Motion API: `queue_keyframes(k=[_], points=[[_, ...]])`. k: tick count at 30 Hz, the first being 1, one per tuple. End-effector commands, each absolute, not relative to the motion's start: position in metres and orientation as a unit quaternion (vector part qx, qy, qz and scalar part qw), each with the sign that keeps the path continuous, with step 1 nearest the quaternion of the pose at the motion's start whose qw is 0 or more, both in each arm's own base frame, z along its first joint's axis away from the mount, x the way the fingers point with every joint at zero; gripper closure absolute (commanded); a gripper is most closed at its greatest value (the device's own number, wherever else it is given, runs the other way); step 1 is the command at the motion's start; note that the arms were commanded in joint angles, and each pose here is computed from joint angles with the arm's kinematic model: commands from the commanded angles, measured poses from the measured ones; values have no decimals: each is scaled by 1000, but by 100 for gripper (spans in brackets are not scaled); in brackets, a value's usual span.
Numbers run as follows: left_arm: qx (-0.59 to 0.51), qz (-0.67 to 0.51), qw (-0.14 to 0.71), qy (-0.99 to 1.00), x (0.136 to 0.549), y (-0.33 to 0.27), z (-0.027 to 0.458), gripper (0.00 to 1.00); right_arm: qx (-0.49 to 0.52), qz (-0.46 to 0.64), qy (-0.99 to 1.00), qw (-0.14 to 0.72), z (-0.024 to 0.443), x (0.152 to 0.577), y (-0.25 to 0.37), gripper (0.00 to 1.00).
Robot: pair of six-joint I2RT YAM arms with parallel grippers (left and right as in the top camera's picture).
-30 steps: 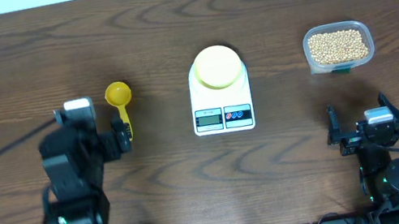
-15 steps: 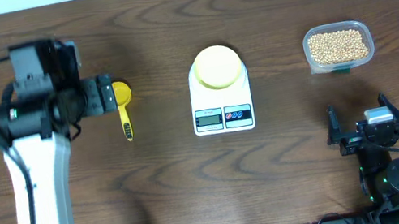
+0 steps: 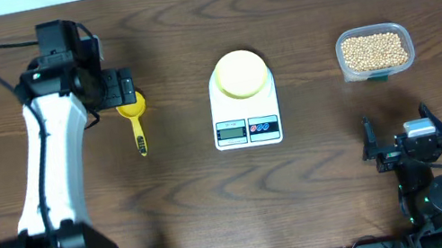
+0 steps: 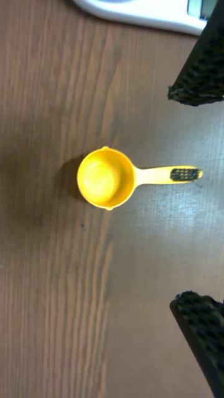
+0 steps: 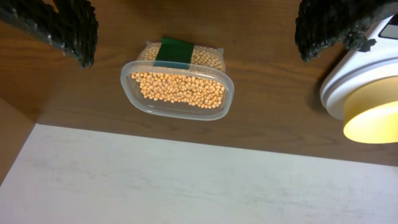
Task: Scoop item into bowl and weigh 50g on scale
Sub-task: 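Move the left gripper over the yellow scoop and lower onto its cup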
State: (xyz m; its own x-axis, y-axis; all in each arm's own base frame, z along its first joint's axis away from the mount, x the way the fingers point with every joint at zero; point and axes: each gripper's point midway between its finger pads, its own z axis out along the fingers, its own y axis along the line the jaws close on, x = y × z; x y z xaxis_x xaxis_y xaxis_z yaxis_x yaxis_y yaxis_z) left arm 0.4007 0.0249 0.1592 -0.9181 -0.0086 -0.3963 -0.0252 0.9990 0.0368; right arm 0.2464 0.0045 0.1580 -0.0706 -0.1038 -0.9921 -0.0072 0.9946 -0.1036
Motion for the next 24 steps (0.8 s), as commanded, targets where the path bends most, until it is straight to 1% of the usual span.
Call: queue_keyframes(k=[1, 4, 8, 11, 15, 18, 24], points=[[-12, 20, 192, 981, 415, 35, 140, 7, -41, -42, 730, 681, 158, 246, 4, 1], [-22, 21, 182, 983, 422, 44, 123, 15, -41, -42, 730, 681, 158, 246, 4, 1], [-28, 21, 159, 987, 424, 51, 100, 17, -41, -42, 730, 681, 158, 246, 4, 1], [-22, 16, 143, 989, 424, 50, 85, 23, -41, -42, 730, 681, 158, 246, 4, 1], [-20, -4, 131, 991, 427, 44, 68, 34, -41, -42, 730, 681, 158, 246, 4, 1], [-20, -6, 124, 992, 429, 43, 57, 37, -41, -42, 730, 681, 158, 246, 4, 1], [-20, -7, 110, 994, 432, 44, 36, 38, -41, -42, 730, 681, 158, 246, 3, 1]])
